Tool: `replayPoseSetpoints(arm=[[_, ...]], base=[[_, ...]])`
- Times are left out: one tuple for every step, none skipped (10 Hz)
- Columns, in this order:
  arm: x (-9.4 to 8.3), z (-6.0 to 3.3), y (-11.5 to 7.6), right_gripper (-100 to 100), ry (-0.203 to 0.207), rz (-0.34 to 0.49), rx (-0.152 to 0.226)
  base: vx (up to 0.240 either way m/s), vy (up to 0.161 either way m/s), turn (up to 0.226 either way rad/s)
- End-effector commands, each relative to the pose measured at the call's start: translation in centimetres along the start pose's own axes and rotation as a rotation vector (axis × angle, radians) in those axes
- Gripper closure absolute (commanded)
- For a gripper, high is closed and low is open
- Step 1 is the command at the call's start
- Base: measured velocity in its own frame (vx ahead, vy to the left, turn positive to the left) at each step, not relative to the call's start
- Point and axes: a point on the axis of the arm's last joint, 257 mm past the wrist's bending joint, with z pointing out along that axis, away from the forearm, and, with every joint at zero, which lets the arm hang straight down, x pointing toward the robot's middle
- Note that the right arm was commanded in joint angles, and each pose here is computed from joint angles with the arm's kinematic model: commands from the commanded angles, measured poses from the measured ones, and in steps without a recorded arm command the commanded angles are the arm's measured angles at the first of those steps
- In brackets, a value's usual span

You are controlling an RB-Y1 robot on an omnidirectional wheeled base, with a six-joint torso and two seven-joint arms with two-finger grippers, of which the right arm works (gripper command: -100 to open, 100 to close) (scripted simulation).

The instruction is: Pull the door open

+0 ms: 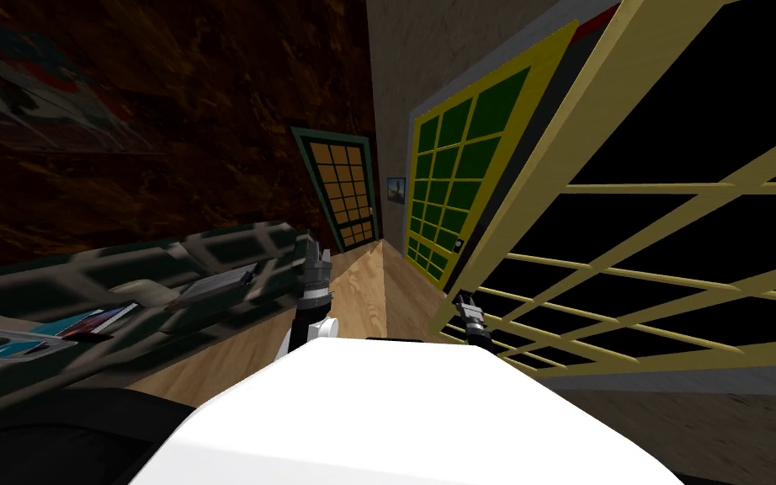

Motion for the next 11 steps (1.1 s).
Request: replayPoseSetpoints(arm=[[0.1, -0.19, -0.3, 100, 0.001, 0.007, 0.022], [-0.1, -0.17, -0.2, 100, -0.003, 0.003, 0.014], [-0.2, -0.63, -0.5, 100, -0.006, 0.004, 0.038], [-0.2, -0.72, -0.6, 100, -0.005, 0.004, 0.045], [-0.1, -0.94, -0.7, 100, -0.003, 0.004, 0.06], [-0.1, -1.18, -0.9, 100, -0.001, 0.004, 0.077], [0.0, -1.45, -1.0, 100, 0.0, 0.005, 0.094], [0.0, -1.73, -1.2, 100, 0.001, 0.005, 0.111], [0.1, -1.99, -1.3, 100, 0.001, 0.006, 0.128], [0.1, -2.23, -1.5, 100, 0.001, 0.007, 0.141], [0.1, -2.49, -1.6, 100, 0.001, 0.008, 0.156]], base=[[-0.224, -0.015, 0.082], [-0.11, -0.001, 0.022], [-0.135, -0.016, 0.07], [-0.201, -0.032, 0.081], [-0.196, -0.013, 0.075], [-0.199, -0.012, 0.075], [-0.185, -0.037, 0.073], [-0.192, -0.027, 0.082], [-0.204, -0.017, 0.076], [-0.227, -0.038, 0.072], [-0.203, -0.021, 0.063]])
